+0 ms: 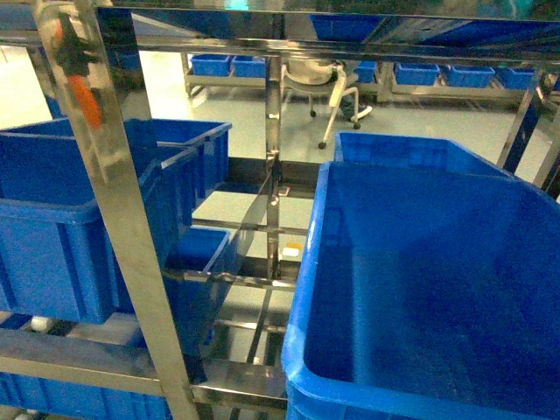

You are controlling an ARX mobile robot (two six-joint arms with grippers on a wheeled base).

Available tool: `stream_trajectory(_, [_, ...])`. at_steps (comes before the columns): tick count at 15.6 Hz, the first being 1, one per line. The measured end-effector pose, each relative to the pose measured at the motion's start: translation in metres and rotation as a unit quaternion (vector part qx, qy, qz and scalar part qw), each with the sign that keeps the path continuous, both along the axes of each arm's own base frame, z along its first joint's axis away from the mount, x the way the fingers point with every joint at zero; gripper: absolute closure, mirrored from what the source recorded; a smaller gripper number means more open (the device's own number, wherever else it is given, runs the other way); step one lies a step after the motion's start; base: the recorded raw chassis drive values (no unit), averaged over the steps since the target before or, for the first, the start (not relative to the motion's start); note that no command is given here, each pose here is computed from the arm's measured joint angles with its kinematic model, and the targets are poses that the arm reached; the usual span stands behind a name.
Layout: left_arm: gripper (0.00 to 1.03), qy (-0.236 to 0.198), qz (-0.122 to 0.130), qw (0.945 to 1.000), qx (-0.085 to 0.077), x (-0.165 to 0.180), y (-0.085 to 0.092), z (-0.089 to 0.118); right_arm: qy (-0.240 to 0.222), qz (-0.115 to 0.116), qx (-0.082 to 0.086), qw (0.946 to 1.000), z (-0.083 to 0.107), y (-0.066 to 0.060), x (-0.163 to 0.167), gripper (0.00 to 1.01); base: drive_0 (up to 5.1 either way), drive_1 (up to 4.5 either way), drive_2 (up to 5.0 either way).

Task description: Pick red block from blue box to shelf

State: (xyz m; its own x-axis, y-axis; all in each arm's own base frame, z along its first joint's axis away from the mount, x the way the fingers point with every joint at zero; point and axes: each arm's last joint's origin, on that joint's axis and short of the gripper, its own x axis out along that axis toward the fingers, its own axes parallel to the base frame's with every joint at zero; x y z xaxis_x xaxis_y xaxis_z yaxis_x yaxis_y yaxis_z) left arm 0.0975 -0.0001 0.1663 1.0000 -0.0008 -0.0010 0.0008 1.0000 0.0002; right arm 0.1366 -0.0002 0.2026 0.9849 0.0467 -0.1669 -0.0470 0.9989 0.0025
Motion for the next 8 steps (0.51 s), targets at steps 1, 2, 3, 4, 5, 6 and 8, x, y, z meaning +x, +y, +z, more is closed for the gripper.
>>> stream_trajectory(1, [0.05, 0.000, 0.000, 1.0000, 0.000, 0.0000, 0.0000, 0.0002, 0.000, 0.000, 0.000, 1.0000, 0.0000, 0.0000, 0.0000, 0.75, 0.1, 4.40, -4.2])
stream_trajectory(2, [0.05, 0.000, 0.000, 1.0000, 0.000, 0.0000, 0.0000, 0.0000, 0.000, 0.000, 0.000, 1.0000, 0.0001, 0.0001, 0.0000, 0.75, 0.1, 4.40, -4.2])
stream_trajectory(3, [0.05, 0.000, 0.000, 1.0000, 0.000, 0.0000, 0.0000, 0.0001, 0.000, 0.000, 0.000, 1.0000, 0.0000, 0.0000, 0.0000, 0.75, 0.1, 4.40, -4.2])
stream_trajectory(4, [0.05, 0.000, 0.000, 1.0000, 0.000, 0.0000, 0.0000, 0.0002, 0.000, 0.000, 0.000, 1.0000, -0.0001, 0.0000, 0.0000, 0.75, 0.1, 4.40, -4.2])
stream_trajectory(5, [0.05, 0.000, 0.000, 1.0000, 0.000, 0.0000, 0.0000, 0.0000, 0.000, 0.000, 0.000, 1.0000, 0.0000, 0.0000, 0.0000, 0.75, 0.1, 4.40, -4.2])
stream_trajectory(6, [0.05, 0.000, 0.000, 1.0000, 0.000, 0.0000, 0.0000, 0.0000, 0.000, 0.000, 0.000, 1.0000, 0.0000, 0.0000, 0.0000, 0.75, 0.1, 4.40, -4.2])
stream_trajectory(8, [0.05, 0.000, 0.000, 1.0000, 0.000, 0.0000, 0.0000, 0.0000, 0.000, 0.000, 0.000, 1.0000, 0.0000, 0.0000, 0.0000, 0.75, 0.0, 0.00, 0.0])
